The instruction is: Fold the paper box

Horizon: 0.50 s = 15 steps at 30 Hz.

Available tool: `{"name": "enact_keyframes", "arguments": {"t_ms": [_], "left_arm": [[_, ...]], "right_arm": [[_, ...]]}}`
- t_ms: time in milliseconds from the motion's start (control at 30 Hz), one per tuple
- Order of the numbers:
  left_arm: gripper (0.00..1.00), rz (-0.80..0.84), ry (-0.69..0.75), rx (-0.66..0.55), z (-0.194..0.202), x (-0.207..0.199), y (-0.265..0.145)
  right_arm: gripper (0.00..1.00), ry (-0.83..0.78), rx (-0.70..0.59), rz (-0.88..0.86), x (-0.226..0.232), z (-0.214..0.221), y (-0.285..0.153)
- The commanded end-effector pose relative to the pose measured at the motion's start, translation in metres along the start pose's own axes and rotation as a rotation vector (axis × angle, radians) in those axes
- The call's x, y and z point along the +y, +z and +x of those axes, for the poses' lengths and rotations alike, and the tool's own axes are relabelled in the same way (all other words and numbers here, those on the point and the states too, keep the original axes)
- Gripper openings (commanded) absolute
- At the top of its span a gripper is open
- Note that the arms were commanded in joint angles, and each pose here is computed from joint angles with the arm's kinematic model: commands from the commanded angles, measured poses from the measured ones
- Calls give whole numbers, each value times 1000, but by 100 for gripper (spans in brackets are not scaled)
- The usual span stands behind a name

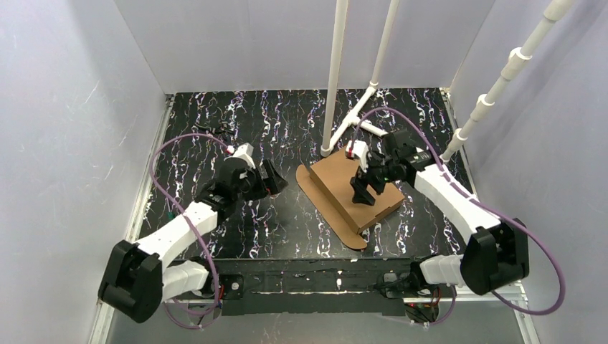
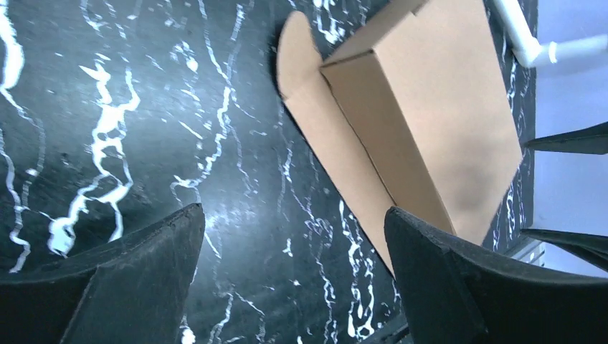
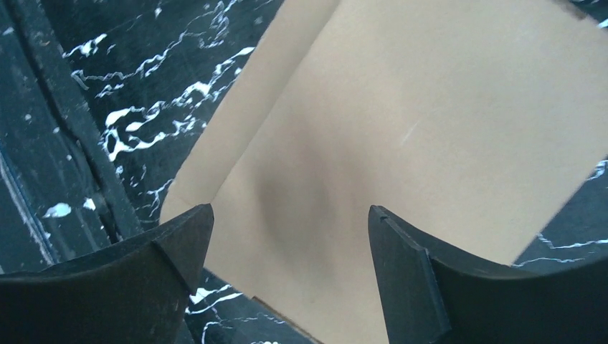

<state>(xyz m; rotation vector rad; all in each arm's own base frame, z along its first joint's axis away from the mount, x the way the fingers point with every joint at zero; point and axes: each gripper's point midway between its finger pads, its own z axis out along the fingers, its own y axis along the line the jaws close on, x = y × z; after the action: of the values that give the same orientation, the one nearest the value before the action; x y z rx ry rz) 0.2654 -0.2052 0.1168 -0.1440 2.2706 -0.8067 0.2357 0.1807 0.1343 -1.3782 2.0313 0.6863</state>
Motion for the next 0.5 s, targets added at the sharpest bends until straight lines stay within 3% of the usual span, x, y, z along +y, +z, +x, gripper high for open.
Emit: {"name": "enact_keyframes", "arguments": {"t_ms": [0,100,467], "left_arm": [[95,75,79,54,-13,1,13],[94,92,121,120,-11,4,36],[75,142,169,240,-9,14,106]], "right_arm": [[89,18,-23,87,-32,-36,-4],[91,47,-29,73,-35,-40,-1],[92,103,-100,46,-37,-33,-5]]}}
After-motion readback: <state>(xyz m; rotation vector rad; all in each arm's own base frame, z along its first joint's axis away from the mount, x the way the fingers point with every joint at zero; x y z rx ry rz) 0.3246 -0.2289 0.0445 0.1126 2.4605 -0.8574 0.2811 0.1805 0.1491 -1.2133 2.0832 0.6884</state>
